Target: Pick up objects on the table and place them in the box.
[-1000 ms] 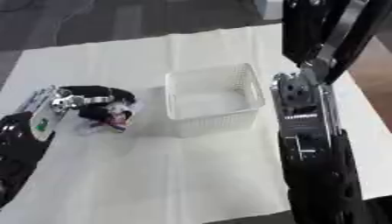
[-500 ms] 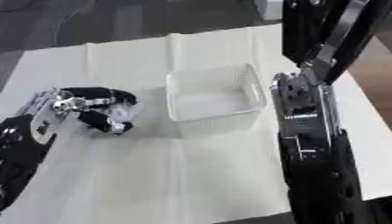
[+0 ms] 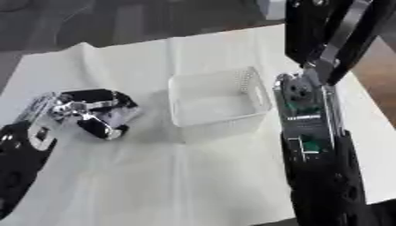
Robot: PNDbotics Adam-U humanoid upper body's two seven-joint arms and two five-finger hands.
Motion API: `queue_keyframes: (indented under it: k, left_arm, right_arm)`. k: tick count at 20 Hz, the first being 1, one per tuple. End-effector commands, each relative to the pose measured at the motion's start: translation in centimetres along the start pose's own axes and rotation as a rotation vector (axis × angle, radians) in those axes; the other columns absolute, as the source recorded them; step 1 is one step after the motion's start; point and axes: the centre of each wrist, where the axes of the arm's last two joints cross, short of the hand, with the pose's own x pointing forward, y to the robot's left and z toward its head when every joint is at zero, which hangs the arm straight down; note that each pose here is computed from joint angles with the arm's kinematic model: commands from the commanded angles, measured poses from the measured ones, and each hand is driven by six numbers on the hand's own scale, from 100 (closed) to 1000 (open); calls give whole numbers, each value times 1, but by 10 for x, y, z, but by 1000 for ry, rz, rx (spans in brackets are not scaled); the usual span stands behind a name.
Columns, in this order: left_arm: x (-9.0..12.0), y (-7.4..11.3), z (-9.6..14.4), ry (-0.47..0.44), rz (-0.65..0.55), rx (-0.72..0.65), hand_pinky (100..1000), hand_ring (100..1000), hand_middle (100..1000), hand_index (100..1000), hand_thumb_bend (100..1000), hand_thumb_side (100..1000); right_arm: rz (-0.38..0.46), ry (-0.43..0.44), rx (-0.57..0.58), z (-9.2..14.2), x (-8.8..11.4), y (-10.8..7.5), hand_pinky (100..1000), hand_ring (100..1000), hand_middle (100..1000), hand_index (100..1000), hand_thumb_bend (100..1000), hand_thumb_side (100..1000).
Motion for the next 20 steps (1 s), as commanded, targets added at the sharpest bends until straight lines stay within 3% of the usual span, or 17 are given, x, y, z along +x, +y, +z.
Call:
queue_keyframes:
  k: [1, 3, 4, 5, 12, 20]
  left_arm:
    - [2, 6, 4, -105, -25, 50, 100, 100, 292, 524, 100, 403]
    - [3, 3, 4, -128, -4, 124, 100, 100, 186, 421, 100, 413]
    - [3, 1, 4, -137, 10, 154, 100, 100, 196, 429, 100, 411]
    - [3, -1, 4, -145, 24, 178, 100, 100, 100, 350, 100, 428]
    - [6, -1, 4, -180, 77, 307, 100, 100, 100, 283, 100, 458]
    - [17, 19, 6, -235, 43, 426, 100, 100, 100, 271, 100, 502]
  right_arm:
    - [-8, -21, -19, -6, 4, -1, 358, 495, 645, 835, 100, 853]
    - [-8, -20, -19, -6, 4, -1, 357, 495, 645, 835, 100, 858]
    - [-8, -19, -19, -6, 4, -1, 357, 495, 645, 835, 100, 858]
    - [-8, -19, -19, -6, 4, -1, 356, 494, 645, 835, 100, 859]
    - [-6, -17, -19, -6, 4, -1, 357, 495, 645, 835, 100, 858]
    - [-6, -21, -18, -5, 4, -1, 360, 496, 645, 835, 100, 856]
